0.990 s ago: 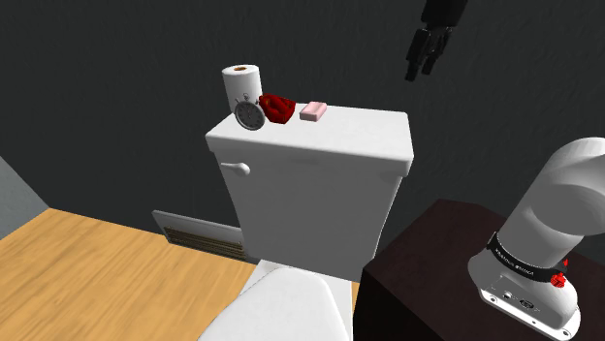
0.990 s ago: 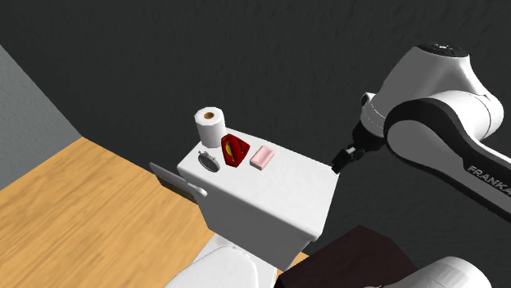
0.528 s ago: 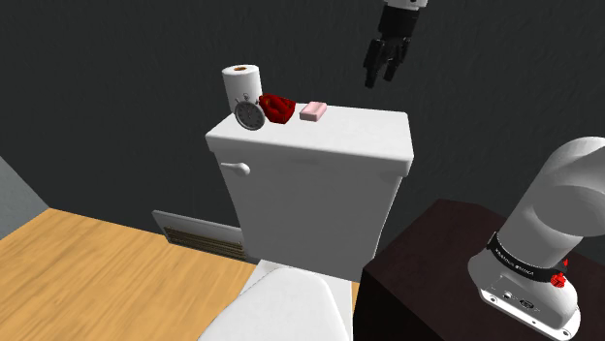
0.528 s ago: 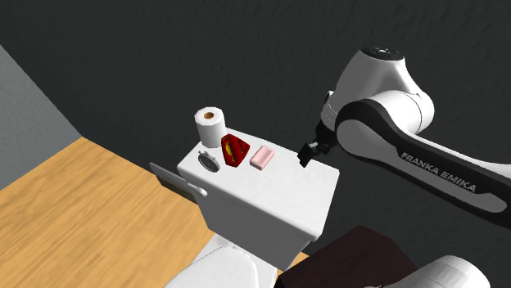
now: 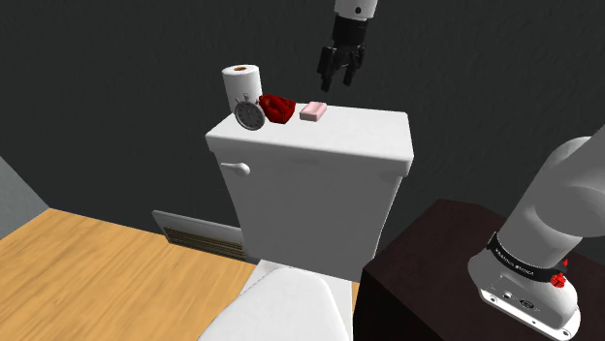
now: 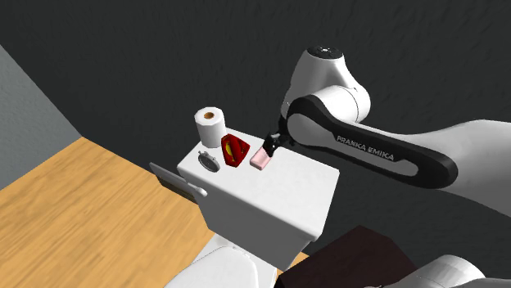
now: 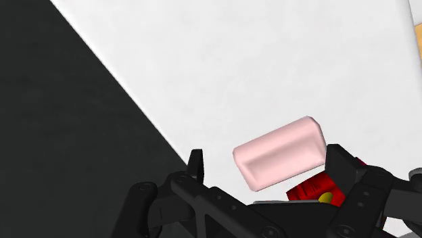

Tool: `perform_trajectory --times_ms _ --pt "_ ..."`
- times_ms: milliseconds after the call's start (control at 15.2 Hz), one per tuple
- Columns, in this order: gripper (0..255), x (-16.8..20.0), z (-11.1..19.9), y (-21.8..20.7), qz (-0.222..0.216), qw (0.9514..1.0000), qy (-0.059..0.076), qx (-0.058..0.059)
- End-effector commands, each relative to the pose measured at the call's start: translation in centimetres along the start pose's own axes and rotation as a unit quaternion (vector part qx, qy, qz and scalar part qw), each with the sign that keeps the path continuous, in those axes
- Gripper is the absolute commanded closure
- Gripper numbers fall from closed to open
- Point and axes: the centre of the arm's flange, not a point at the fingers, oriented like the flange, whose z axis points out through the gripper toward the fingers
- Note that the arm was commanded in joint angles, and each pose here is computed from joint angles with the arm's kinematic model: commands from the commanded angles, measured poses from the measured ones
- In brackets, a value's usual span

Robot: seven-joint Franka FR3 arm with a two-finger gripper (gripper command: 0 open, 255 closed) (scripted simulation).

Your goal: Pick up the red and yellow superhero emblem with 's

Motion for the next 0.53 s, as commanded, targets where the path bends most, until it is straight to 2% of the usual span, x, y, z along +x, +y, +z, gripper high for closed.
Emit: perform_trajectory --times_ms 0,462 --pt "0 1.8 0.9 -1.4 0.001 1.0 0.004 0.002" --pt "0 8.9 3.8 -5.9 0.005 0.9998 0.016 0.006"
